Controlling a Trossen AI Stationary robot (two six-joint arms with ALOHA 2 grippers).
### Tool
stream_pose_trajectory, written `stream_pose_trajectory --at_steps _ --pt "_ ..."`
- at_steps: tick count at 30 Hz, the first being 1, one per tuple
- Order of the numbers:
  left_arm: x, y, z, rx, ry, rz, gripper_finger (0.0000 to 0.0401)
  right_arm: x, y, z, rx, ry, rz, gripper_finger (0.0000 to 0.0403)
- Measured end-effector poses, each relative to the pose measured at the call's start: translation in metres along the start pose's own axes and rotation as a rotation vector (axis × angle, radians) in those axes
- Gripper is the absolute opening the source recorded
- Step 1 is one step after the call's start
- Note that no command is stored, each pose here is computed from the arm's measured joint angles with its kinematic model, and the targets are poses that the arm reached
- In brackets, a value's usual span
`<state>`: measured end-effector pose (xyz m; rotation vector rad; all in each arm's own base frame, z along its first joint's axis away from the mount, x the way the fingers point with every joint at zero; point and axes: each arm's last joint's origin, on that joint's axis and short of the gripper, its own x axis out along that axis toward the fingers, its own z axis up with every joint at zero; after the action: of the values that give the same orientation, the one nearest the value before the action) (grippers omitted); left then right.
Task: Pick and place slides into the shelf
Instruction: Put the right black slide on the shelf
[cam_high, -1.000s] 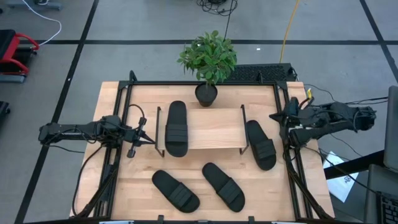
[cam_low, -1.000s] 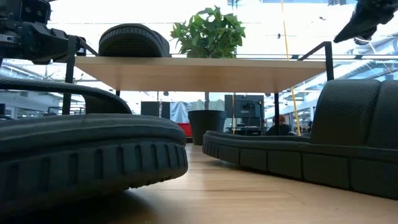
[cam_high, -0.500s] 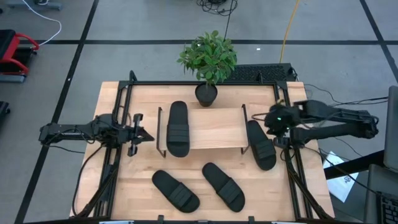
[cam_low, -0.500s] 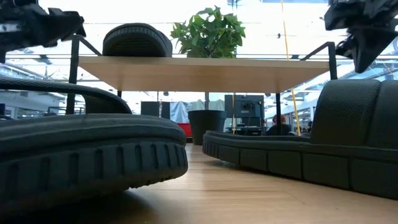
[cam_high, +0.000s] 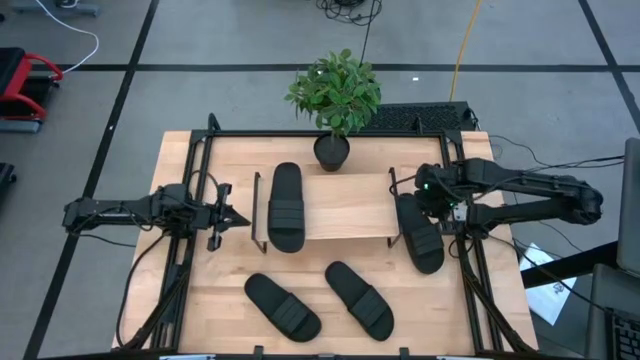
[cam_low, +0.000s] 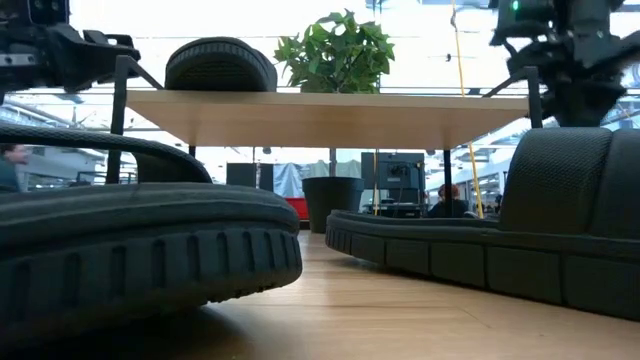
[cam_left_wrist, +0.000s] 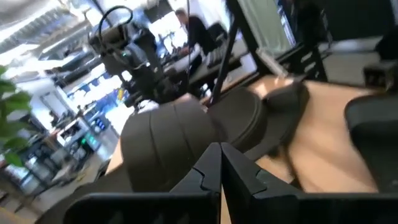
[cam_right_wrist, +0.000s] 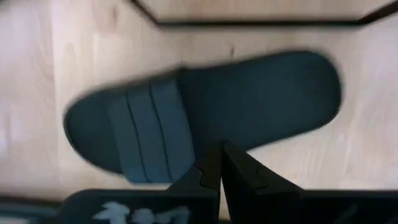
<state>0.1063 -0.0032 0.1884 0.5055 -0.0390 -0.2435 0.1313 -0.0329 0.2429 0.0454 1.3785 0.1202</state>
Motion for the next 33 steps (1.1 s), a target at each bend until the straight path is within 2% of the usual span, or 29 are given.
stream_pose_trajectory --at_steps 5,12,15,18,27,33 --pt "0.0 0.0 0.001 0.008 -0.008 -0.014 0.0002 0.01 -0.012 -0.015 0.008 0.073 0.029 0.0" --pt "0.0 0.001 0.003 0.037 -0.018 -0.011 0.0014 0.01 -0.025 -0.017 0.025 0.011 0.01 0.0001" --pt "0.0 0.001 0.003 0.036 -0.018 -0.011 0.0007 0.01 -0.025 -0.015 0.023 -0.035 0.059 0.0011" --pt "0.0 0.0 0.002 0.033 -0.011 -0.014 0.0002 0.011 -0.023 -0.013 0.018 -0.053 0.095 0.0036" --pt "0.0 -0.001 -0.001 0.024 0.023 -0.024 0.0019 0.013 -0.022 -0.01 0.048 -0.056 0.143 0.014" --pt "0.0 -0.001 -0.002 0.02 0.043 -0.021 0.0006 0.02 -0.024 -0.006 0.095 -0.069 0.196 0.0198"
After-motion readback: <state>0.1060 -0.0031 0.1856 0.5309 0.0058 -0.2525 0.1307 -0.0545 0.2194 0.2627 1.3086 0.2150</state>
